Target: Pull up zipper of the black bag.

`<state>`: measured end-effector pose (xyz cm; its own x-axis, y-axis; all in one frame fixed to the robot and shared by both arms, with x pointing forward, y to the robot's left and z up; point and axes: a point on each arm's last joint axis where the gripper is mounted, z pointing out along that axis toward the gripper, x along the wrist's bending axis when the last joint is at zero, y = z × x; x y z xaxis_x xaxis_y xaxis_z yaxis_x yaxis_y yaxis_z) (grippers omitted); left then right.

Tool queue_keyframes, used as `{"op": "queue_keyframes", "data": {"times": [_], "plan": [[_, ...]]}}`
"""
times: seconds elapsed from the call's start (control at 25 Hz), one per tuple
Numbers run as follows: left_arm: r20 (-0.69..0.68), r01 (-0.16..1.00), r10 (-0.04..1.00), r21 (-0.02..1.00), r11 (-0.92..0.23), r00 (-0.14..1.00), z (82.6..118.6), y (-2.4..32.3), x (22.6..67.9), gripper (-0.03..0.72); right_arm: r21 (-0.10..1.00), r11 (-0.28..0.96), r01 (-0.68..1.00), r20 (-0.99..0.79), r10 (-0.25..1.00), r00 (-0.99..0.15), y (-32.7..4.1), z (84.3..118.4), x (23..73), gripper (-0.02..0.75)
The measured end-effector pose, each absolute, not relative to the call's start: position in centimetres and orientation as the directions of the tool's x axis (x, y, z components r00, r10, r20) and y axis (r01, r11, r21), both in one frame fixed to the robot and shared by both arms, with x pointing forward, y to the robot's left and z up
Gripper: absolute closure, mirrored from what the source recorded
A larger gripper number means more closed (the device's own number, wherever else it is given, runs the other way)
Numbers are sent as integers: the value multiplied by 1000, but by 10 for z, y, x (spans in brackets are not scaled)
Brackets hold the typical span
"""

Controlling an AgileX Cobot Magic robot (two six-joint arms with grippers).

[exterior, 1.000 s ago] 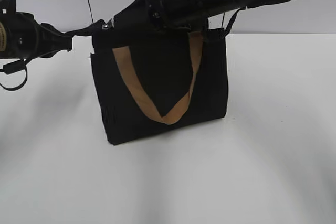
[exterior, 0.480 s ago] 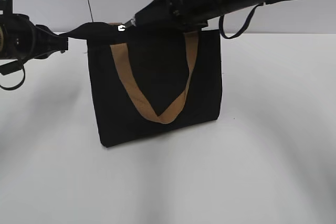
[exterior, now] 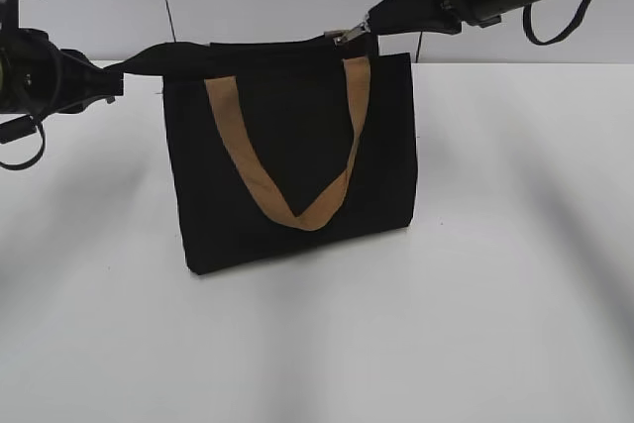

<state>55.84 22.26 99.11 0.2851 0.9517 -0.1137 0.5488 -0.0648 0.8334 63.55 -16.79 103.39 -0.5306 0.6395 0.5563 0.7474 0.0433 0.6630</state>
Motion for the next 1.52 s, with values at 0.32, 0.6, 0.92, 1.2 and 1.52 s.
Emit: {"op": "queue_keyframes", "data": {"times": [0.32,0.6,0.92,1.2,1.52], "plan": [[-147,526,937,849,-44,317,994,218,559,679,669,92,738,514,660,-548,-181,1040,632,743],[-272,558,909,828,53,317,996,197,553,211,697,187,692,453,634,-627,-174,1050,621,257],[-233,590,944,806,54,232,1003,196,543,116,652,359,668,279,706,-652,-189,1072,598,150],[-135,676,989,734,59,60,1005,192,522,115,588,433,683,220,727,-650,-198,1090,576,150],[-186,747,980,660,73,69,1041,190,476,158,595,429,680,202,739,-643,-205,1109,542,150]]}}
